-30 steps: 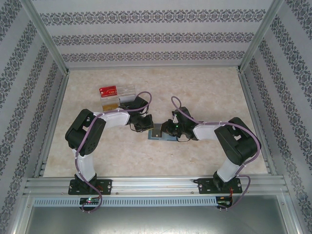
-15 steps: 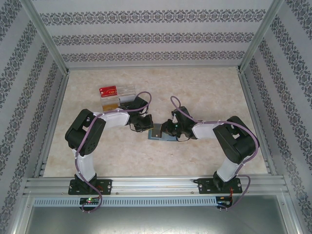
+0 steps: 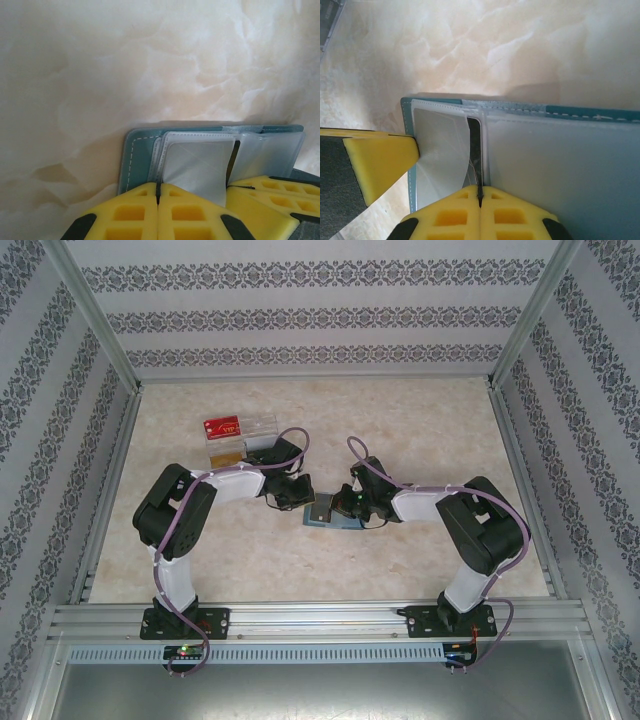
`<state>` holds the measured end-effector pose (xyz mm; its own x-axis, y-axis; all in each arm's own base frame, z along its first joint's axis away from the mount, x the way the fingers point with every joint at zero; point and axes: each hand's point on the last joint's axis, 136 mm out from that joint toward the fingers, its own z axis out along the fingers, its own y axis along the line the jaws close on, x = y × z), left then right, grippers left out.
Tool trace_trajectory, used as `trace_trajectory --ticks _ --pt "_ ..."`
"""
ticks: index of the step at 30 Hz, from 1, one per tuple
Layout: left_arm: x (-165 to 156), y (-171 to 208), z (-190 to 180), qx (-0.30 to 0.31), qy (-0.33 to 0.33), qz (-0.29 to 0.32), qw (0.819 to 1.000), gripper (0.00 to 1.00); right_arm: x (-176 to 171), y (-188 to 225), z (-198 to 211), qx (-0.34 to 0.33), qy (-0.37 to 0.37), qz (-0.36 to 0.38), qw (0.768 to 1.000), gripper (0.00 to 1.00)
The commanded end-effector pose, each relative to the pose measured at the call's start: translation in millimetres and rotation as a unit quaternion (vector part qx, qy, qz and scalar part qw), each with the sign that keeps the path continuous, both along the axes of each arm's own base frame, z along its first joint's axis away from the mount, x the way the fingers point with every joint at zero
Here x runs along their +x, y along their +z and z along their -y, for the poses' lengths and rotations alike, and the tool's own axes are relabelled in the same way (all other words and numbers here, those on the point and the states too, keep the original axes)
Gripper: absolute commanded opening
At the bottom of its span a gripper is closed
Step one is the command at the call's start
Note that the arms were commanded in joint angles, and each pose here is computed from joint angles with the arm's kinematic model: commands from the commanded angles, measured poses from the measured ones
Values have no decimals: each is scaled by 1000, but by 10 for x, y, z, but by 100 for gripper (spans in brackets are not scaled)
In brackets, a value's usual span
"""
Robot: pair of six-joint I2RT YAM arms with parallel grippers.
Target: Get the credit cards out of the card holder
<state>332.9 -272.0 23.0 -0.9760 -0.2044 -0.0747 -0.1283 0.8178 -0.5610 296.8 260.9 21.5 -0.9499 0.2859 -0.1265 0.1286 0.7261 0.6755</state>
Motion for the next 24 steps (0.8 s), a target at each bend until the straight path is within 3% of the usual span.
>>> trace_trajectory --ticks 1,9,18,21,24 --pt "-320 -368 -121 44 -8 -62 997 8 3 92 -103 6 16 24 1000 0" --pt "-156 -76 -50 40 -24 -28 999 19 -16 139 116 2 -7 27 1000 0" --pt "-86 196 23 25 -40 -4 999 20 -87 139 177 8 -8 17 1000 0" --pt "-141 242 34 11 -39 -7 999 20 -145 175 113 29 1 0 1000 13" --pt "-224 258 19 -1 -34 -11 999 20 -209 201 81 38 5 -8 999 18"
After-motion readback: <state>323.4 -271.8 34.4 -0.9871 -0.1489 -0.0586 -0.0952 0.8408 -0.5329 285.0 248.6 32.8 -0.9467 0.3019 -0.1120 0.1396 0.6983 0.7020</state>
